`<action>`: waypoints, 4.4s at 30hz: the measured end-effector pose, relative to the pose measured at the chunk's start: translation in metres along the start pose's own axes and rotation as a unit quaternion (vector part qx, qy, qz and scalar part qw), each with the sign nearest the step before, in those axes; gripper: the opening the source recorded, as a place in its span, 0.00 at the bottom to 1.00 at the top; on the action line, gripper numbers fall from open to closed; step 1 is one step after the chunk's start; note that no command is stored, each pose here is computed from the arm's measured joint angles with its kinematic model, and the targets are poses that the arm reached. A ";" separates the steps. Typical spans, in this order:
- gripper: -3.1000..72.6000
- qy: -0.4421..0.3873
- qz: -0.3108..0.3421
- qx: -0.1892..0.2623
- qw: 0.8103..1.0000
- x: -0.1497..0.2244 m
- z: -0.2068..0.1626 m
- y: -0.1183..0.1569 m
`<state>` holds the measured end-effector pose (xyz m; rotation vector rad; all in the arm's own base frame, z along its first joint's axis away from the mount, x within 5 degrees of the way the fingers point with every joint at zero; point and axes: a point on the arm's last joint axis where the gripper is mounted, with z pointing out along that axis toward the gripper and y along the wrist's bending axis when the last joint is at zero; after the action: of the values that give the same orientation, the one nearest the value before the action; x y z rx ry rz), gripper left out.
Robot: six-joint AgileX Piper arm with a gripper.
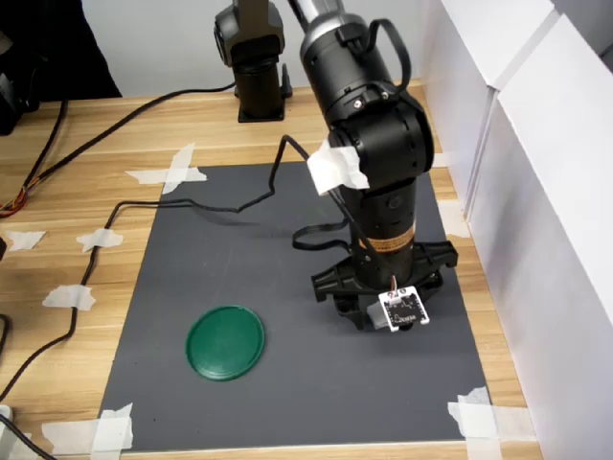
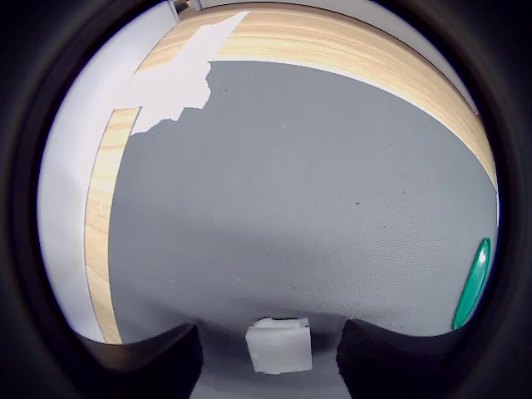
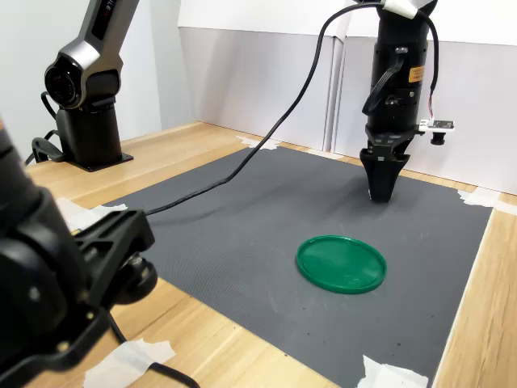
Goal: Grasp a white terminal and put it on the green lid.
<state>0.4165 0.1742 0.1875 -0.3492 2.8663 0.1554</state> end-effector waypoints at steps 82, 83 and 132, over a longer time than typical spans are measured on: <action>0.45 0.019 0.069 0.051 0.996 0.013 -0.022 -0.185; 0.46 0.019 0.069 0.051 0.996 0.013 -0.022 -0.185; 0.02 -0.489 0.085 0.127 0.859 0.302 -0.175 -0.091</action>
<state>0.1149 -0.0047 0.2711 0.0533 1.8576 -0.0221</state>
